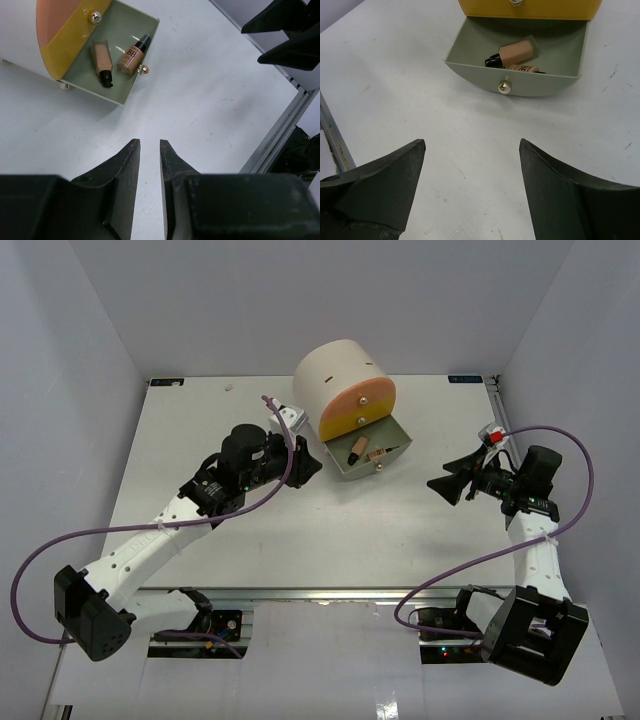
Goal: Organize the makeup
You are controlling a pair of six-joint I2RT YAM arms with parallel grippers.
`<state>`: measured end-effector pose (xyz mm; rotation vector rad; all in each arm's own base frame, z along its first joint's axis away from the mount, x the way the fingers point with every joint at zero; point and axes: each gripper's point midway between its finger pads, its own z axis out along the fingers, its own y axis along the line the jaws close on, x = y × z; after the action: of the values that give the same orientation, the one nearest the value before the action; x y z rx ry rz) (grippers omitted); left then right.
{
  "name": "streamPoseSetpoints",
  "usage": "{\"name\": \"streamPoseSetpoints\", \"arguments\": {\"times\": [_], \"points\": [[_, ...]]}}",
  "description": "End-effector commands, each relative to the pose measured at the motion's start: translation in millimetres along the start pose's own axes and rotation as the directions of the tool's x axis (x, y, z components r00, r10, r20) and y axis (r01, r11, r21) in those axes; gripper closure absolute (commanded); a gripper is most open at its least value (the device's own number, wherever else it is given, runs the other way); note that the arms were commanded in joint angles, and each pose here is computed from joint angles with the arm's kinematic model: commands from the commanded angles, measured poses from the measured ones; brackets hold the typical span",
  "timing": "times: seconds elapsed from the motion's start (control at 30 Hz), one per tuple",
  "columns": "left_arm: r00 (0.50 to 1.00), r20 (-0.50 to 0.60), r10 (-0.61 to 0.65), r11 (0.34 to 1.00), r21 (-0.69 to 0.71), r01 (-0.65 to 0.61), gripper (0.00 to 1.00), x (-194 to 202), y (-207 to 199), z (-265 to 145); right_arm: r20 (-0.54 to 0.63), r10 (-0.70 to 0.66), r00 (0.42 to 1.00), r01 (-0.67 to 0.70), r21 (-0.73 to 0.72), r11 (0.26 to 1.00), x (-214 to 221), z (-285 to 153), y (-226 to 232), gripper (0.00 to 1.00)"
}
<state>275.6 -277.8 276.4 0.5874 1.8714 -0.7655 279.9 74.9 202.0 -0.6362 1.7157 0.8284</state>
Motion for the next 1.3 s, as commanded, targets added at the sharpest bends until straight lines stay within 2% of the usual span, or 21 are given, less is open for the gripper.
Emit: {"name": "streamPoseSetpoints", "arguments": {"times": [0.0, 0.1, 0.2, 0.33, 0.43, 0.5, 0.67, 0.73, 0.87, 1.0, 1.07, 1.27], "points": [[1.000, 0.025, 0.015, 0.999, 0.036, -0.016, 0.66, 2, -6, -13, -0.010, -0.038, 0.999, 0.038, -0.005, 0.999, -18, 2, -5, 0.19], [0.998, 0.043, 0.052, 0.998, 0.018, -0.053, 0.65, 8, -2, -21, -0.039, -0.072, 0.997, 0.072, 0.001, 0.997, -13, 5, -8, 0.20], [0.994, 0.083, 0.071, 0.997, -0.026, -0.069, 0.59, 13, 7, -29, -0.099, -0.067, 0.993, 0.072, 0.048, 0.996, 2, 13, -17, 0.22], [0.994, 0.072, 0.087, 0.995, -0.063, -0.083, 0.56, 31, 18, -27, -0.212, -0.012, 0.977, 0.031, 0.085, 0.996, 19, 38, -24, 0.30], [0.994, 0.067, 0.091, 0.992, -0.096, -0.084, 0.52, 42, 27, -27, -0.265, 0.027, 0.964, 0.004, 0.116, 0.993, 28, 56, -26, 0.42], [0.993, 0.055, 0.101, 0.987, -0.133, -0.093, 0.49, 46, 34, -28, -0.284, 0.046, 0.958, -0.006, 0.140, 0.990, 34, 63, -30, 0.46], [0.991, 0.069, 0.112, 0.968, -0.235, -0.093, 0.41, 44, 52, -38, -0.305, 0.252, 0.918, -0.159, 0.299, 0.941, 57, 75, -61, 0.71], [0.991, 0.076, 0.112, 0.962, -0.257, -0.089, 0.38, 44, 55, -41, -0.300, 0.358, 0.884, -0.252, 0.339, 0.906, 69, 81, -67, 0.71], [0.990, 0.085, 0.117, 0.955, -0.283, -0.088, 0.34, 44, 60, -45, -0.281, 0.479, 0.832, -0.365, 0.373, 0.853, 76, 103, -69, 0.69], [0.989, 0.081, 0.123, 0.947, -0.307, -0.093, 0.29, 45, 64, -47, -0.231, 0.567, 0.791, -0.468, 0.368, 0.803, 75, 123, -73, 0.68], [0.988, 0.085, 0.126, 0.945, -0.315, -0.093, 0.27, 45, 66, -48, -0.211, 0.628, 0.750, -0.535, 0.365, 0.762, 79, 130, -73, 0.67], [0.987, 0.085, 0.134, 0.939, -0.329, -0.100, 0.25, 46, 69, -48, -0.174, 0.717, 0.675, -0.634, 0.359, 0.685, 92, 144, -76, 0.67]]}}
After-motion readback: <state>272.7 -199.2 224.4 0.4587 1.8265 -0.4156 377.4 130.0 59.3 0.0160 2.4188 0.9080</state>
